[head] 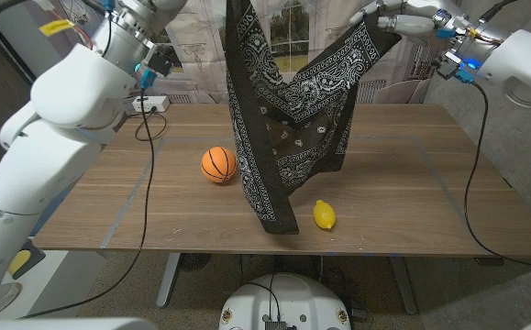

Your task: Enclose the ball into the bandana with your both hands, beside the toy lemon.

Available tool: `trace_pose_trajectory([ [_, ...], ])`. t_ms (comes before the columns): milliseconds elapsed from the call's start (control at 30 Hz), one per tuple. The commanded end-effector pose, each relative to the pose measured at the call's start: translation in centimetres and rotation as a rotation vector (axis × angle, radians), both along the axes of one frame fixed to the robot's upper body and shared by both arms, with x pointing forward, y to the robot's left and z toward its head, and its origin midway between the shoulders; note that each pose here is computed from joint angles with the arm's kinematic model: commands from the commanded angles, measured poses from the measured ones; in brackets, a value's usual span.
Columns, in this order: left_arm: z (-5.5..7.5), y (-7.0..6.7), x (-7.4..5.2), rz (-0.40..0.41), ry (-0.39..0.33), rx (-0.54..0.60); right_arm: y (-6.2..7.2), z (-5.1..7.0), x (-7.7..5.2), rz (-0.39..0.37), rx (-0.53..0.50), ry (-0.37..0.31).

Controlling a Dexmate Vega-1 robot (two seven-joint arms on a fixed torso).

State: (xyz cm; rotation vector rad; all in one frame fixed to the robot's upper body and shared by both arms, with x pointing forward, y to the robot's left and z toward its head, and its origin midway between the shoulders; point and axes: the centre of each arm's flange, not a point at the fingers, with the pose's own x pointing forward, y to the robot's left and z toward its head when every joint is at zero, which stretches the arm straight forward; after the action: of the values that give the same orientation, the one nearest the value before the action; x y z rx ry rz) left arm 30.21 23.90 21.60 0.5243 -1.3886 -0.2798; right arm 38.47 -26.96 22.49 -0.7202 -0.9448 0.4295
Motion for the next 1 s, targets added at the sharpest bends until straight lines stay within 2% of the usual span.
trace_pose_trajectory([
  [33,-1.0,3.5,-0.4,0.110,-0.007,-0.104,3.5,0.2,3.4,0.083,-0.056,0.074],
  [267,-1.1,5.2,0.6,0.127,0.023,-0.140,5.3,0.9,5.4,0.133,-0.050,0.107],
  [433,-1.2,6.2,1.0,0.204,0.026,-0.176,7.3,1.1,6.8,0.137,-0.103,0.147],
  [533,-1.7,6.7,1.3,0.284,0.023,-0.198,8.6,0.9,8.3,0.150,-0.137,0.202],
  [733,-2.3,7.9,2.4,0.390,0.051,-0.251,10.8,0.4,10.8,0.163,-0.178,0.255],
  [867,-2.8,8.4,3.8,0.418,0.099,-0.247,11.7,-0.1,12.3,0.181,-0.183,0.290],
  [1000,-3.1,8.9,4.3,0.513,0.107,-0.269,12.5,-0.7,13.5,0.212,-0.191,0.330],
])
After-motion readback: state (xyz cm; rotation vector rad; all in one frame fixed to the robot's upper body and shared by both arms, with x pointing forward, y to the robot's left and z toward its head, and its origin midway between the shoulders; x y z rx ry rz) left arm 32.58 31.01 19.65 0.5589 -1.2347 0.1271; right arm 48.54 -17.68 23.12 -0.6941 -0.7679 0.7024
